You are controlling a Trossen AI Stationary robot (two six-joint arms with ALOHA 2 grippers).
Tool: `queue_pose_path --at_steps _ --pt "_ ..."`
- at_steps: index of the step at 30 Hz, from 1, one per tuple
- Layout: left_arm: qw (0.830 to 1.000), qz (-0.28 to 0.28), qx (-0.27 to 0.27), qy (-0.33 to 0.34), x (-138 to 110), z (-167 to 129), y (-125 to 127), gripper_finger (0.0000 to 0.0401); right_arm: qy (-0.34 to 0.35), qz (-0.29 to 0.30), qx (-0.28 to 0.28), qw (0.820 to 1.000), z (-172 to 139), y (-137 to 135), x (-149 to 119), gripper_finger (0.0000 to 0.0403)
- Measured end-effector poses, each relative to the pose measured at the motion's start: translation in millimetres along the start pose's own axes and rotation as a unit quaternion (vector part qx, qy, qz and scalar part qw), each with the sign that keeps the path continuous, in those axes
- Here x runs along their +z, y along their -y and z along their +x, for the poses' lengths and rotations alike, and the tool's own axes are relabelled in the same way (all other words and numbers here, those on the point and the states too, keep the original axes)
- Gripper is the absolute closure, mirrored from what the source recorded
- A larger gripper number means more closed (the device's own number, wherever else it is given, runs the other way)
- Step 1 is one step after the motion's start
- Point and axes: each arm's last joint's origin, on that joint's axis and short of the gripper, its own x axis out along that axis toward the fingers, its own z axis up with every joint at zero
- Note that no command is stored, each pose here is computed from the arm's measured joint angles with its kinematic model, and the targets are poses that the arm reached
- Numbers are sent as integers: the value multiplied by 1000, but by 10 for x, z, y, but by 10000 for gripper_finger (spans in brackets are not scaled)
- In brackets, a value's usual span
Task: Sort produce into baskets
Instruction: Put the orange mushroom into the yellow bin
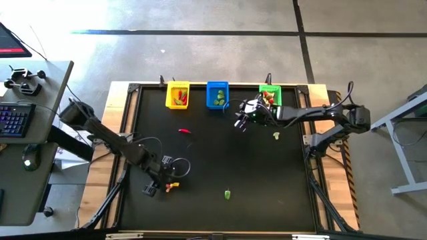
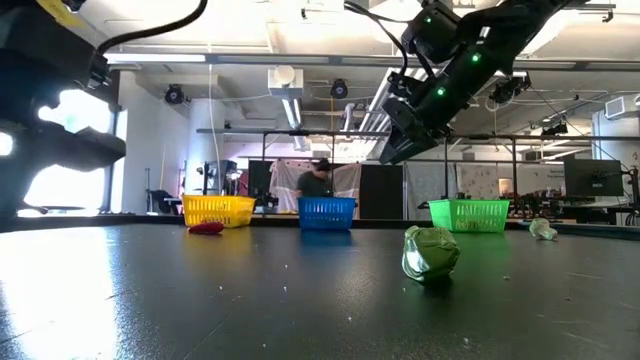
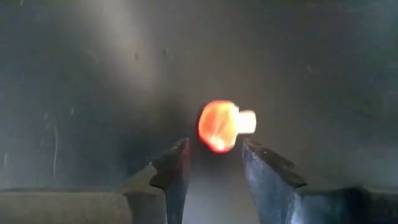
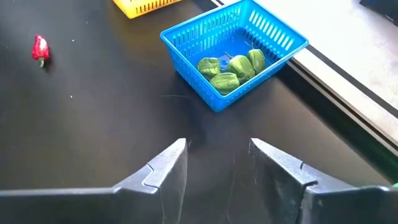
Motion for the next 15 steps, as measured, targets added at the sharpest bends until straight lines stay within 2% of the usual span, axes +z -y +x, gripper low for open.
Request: queue_pose_path --at_steps 5,9,15 --pt "1000 7 3 2 24 94 20 262 -1 -8 -1 1000 2 3 -2 238" --pt "1000 5 5 -7 18 149 11 274 -2 -9 -1 1000 2 3 -3 238" --pt "1000 11 8 -8 17 146 -8 334 -6 -11 7 1000 -1 -7 -12 238"
